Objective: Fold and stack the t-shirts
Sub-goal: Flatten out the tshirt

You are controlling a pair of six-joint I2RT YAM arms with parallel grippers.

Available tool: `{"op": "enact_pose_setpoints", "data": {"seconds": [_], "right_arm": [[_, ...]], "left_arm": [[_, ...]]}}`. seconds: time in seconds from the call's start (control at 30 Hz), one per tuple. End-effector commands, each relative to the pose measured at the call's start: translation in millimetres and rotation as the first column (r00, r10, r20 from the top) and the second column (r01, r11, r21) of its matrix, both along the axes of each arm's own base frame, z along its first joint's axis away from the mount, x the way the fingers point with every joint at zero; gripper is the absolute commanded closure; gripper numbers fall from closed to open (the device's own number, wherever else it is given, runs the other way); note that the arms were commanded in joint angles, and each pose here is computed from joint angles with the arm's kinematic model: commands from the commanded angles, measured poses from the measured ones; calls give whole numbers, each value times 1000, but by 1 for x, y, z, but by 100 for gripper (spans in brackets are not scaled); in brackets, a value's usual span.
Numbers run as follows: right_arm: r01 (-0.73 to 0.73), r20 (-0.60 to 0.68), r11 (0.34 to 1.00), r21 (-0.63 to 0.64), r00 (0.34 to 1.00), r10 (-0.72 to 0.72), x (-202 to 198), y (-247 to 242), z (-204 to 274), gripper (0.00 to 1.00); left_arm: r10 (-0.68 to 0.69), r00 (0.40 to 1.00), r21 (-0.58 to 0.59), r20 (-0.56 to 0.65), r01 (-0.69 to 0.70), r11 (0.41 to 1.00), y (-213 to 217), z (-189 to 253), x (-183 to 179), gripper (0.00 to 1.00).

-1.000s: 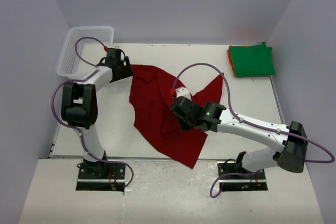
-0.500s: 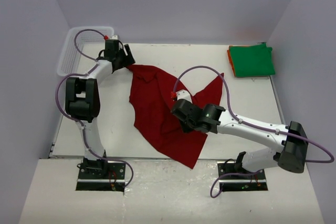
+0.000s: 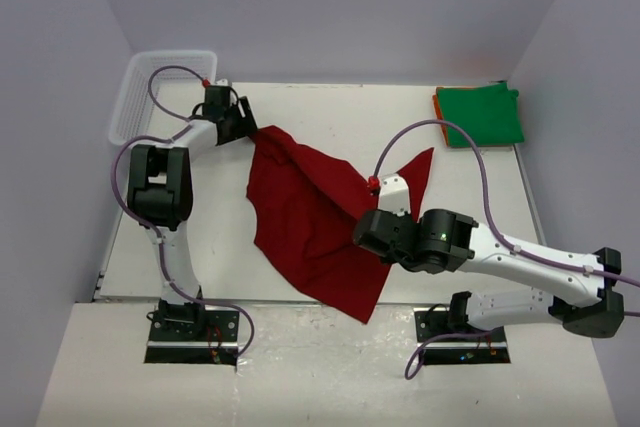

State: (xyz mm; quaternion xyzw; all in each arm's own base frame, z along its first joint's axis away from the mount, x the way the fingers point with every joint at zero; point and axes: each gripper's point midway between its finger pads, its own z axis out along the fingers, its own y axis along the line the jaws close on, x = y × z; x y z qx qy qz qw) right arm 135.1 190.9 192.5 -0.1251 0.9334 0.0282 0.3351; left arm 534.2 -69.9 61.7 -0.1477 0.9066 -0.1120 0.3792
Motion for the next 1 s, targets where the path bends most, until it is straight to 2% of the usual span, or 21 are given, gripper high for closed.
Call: {"op": "enact_pose_setpoints", "data": {"seconds": [0.0, 0.17, 0.47, 0.7, 0.73, 0.97], "right_arm": [[136, 73, 991, -17, 988, -134, 4, -33, 20, 100], [171, 91, 984, -49, 982, -166, 1, -47, 27, 100], [167, 77, 985, -42, 984, -164, -8, -50, 28, 100], [148, 59, 988, -41, 988, -146, -17, -48, 24, 100], [147, 57, 988, -40, 988, -145, -17, -47, 24, 100], [137, 57, 989, -57, 989, -133, -18, -41, 24, 100]], "left_arm": [[-17, 997, 32, 81, 14, 999, 0, 36, -1, 24], [16, 998, 83, 53, -20, 996, 8, 29, -6, 22], [-26, 999, 13, 39, 25, 1000, -8, 10, 14, 23], [-22, 997, -22, 74, 24, 999, -14, 20, 40, 27], [-22, 999, -20, 33, 23, 1000, -14, 7, 38, 27], [-15, 1000, -21, -11, 15, 1000, -14, -8, 39, 35]]}}
